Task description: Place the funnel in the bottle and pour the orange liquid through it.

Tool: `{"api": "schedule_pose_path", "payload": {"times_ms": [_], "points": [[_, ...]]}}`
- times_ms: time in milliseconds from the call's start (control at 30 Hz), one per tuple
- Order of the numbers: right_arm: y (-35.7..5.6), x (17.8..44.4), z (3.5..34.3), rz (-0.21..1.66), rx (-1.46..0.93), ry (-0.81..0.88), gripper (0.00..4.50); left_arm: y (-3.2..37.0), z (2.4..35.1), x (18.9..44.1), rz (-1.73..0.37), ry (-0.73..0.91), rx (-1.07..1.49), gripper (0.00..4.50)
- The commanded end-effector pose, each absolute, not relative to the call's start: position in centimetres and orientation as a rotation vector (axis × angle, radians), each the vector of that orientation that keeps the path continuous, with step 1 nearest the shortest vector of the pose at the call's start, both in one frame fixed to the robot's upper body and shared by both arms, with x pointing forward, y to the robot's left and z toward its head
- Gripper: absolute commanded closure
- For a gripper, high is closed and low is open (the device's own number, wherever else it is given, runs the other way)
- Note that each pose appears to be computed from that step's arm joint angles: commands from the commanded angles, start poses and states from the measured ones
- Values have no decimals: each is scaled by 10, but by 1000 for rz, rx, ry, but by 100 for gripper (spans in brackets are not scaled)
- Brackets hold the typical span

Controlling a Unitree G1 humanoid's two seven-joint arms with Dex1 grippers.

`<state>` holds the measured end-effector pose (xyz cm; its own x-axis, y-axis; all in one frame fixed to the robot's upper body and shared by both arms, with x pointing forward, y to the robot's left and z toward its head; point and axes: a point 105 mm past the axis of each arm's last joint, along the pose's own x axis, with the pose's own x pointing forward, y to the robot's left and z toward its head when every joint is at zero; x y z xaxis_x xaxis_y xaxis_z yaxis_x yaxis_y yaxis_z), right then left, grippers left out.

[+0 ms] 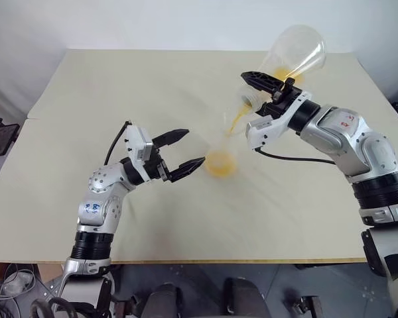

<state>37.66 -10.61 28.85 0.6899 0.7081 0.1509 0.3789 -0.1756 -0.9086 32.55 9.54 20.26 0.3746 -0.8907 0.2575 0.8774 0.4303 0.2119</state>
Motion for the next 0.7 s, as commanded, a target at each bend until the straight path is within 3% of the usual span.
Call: {"api": "schedule_pose_path", "payload": {"times_ms": [33,700], "points": [[-104,367,304,324,-1801,-943,202,93,211,323,-1135,-397,76,0],[-101,363,307,298,-1848,-1017,202,93,213,323,-1131,-406,68,0]]}}
